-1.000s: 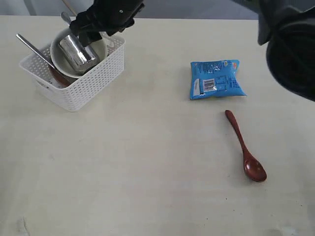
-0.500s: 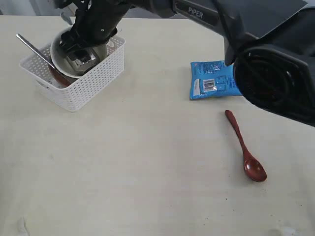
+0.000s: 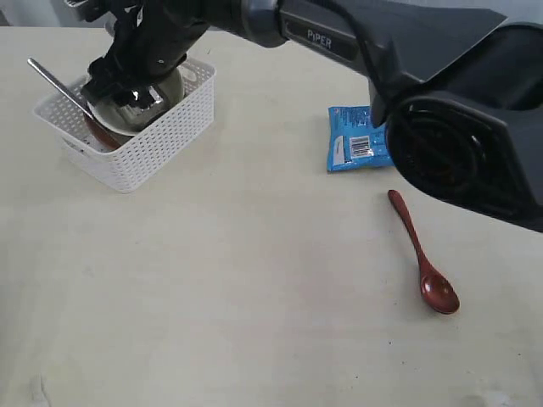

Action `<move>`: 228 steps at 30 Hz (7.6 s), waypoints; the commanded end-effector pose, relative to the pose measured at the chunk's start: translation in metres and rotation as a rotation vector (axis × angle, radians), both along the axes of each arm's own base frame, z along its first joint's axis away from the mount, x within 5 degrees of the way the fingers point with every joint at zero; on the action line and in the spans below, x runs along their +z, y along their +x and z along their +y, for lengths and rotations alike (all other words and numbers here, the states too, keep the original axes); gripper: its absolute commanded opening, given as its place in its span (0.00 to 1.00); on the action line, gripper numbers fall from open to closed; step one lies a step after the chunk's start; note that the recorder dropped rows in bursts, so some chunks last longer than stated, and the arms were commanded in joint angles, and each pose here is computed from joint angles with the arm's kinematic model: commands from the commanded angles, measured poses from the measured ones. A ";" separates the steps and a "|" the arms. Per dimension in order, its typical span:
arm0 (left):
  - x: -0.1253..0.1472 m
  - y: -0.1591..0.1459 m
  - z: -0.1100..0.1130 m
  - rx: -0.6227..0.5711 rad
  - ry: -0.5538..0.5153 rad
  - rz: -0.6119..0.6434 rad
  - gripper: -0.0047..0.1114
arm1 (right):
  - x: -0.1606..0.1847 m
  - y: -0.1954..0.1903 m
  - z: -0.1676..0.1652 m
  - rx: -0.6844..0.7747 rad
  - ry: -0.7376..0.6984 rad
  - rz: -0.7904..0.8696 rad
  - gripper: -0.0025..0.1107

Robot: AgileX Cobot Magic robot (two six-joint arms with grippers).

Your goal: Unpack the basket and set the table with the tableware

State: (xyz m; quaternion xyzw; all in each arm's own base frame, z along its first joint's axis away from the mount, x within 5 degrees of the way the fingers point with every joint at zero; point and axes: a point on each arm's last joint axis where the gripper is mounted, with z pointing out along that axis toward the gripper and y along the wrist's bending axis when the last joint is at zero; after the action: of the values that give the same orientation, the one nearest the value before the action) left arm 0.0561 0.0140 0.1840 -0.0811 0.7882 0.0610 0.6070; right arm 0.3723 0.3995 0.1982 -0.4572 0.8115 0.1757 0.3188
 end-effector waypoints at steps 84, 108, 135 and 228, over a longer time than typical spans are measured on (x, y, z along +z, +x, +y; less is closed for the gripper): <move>0.000 0.000 0.000 -0.003 0.004 -0.009 0.04 | 0.033 -0.005 -0.007 -0.048 0.035 0.011 0.02; 0.000 0.000 0.000 -0.003 0.004 -0.009 0.04 | 0.095 -0.057 -0.081 -0.101 0.267 -0.423 0.02; 0.000 0.000 0.000 -0.003 0.004 -0.009 0.04 | -0.019 -0.169 -0.153 -0.123 0.656 -0.649 0.02; 0.080 0.328 -0.021 -0.646 -0.317 0.713 0.54 | -0.017 -0.045 -0.042 -0.071 0.526 -0.416 0.02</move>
State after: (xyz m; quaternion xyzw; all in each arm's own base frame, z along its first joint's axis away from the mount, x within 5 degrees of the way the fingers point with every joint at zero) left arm 0.3809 -0.0045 0.2657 0.0963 0.9361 -0.2088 0.2664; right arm 0.3280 0.3566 0.1738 -0.3536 0.6861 0.2668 0.5771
